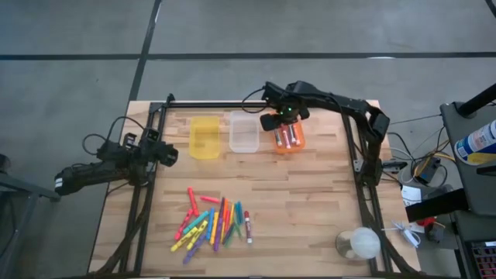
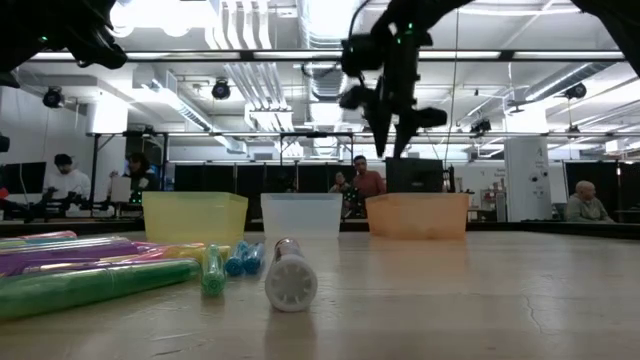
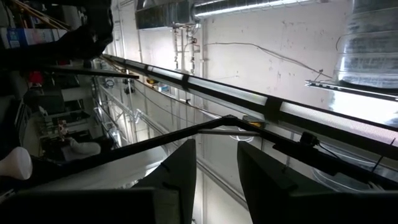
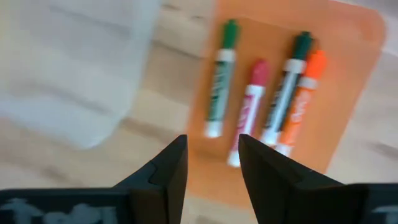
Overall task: Pick & Place Markers
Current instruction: Put the red marker pen into the orange bin
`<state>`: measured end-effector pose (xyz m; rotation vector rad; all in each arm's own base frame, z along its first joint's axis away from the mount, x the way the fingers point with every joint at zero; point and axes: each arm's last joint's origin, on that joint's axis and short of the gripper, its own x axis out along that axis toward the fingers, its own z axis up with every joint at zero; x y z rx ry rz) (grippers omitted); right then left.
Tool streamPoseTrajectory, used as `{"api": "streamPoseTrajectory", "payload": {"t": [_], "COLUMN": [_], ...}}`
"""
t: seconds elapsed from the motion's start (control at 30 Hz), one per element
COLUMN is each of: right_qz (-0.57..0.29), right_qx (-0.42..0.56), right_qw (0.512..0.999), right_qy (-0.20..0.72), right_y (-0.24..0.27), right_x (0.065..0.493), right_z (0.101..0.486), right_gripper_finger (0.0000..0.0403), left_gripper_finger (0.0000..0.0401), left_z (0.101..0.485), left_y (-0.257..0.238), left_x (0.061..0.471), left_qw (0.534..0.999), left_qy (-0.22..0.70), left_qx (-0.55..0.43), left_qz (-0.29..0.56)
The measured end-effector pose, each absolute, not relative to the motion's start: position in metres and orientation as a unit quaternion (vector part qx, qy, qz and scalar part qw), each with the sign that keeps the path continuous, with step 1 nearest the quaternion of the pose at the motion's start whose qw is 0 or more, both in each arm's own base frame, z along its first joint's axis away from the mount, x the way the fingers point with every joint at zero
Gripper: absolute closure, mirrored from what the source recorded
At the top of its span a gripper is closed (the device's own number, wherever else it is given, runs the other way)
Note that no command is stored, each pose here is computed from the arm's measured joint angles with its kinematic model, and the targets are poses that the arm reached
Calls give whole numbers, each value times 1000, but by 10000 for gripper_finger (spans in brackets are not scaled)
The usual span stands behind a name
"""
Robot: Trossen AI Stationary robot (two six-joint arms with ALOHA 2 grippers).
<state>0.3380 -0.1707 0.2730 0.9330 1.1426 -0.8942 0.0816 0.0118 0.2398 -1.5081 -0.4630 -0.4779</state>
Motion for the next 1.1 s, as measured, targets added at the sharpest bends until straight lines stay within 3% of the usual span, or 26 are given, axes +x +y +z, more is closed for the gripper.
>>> {"api": "streamPoseTrajectory", "payload": {"t": [0.47, 1.1], "right_qz": [-331, -207], "right_qx": [426, 513], "right_qw": [701, 734], "right_qy": [467, 394], "right_y": [-80, 63], "right_x": [374, 410], "right_z": [313, 314], "right_gripper_finger": [287, 317], "left_gripper_finger": [289, 289], "left_z": [240, 240], "left_y": [12, 12], "left_x": [82, 82], "left_qw": [669, 670], "left_qy": [-202, -201], "left_qx": [-682, -681], "left_qz": [-216, -216]}}
